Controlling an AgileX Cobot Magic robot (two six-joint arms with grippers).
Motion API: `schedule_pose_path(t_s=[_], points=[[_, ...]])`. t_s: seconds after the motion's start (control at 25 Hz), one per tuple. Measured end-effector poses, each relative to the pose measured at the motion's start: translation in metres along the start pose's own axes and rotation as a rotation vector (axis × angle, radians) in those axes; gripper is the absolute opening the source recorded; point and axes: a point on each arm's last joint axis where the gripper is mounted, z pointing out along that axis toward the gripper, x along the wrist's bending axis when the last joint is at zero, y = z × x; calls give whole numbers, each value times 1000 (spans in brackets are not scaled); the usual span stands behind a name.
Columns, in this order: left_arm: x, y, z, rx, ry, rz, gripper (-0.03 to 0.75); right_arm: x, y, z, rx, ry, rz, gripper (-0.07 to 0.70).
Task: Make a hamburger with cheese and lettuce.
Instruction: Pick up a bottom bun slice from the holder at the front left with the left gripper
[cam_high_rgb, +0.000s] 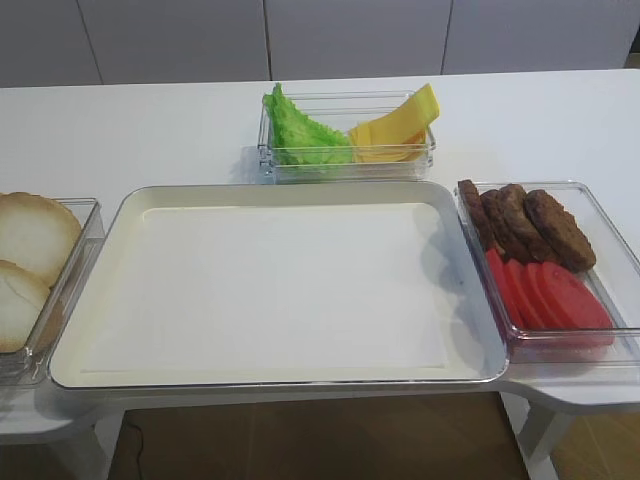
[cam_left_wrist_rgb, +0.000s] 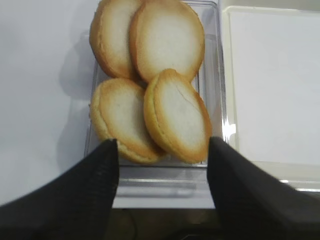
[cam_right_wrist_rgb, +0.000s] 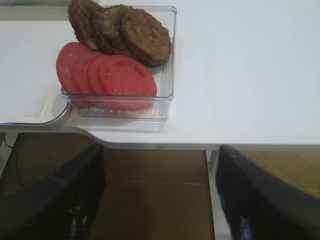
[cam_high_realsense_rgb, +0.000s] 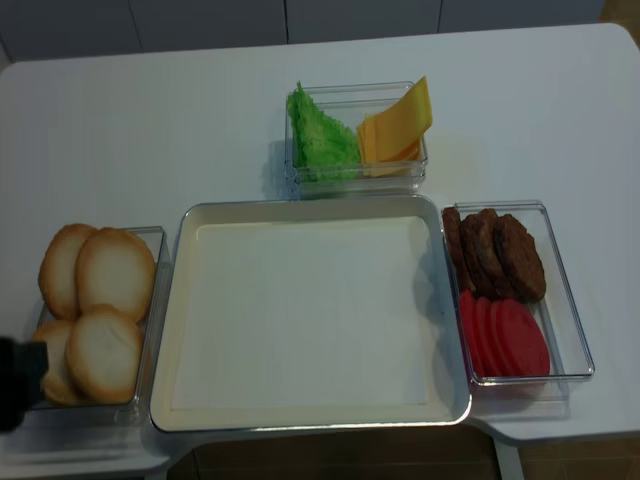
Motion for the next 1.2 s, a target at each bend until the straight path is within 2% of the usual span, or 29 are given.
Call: schedule_pose_path(t_s=[0.32,0.56,0.64,0.76,0.84,1.2], points=[[1,70,40,163,122,2,418,0,0,0,0,0,0,540],[21,103,68,309,151,11,418,0,0,0,0,0,0,540],[27,105,77,350,152,49,418,0,0,0,0,0,0,540],[30,103,91,426,135,142,418,0,0,0,0,0,0,540],[31,102,101,466,124,177,418,0,0,0,0,0,0,540],[32,110,138,506,103,187,418,0,0,0,0,0,0,540]])
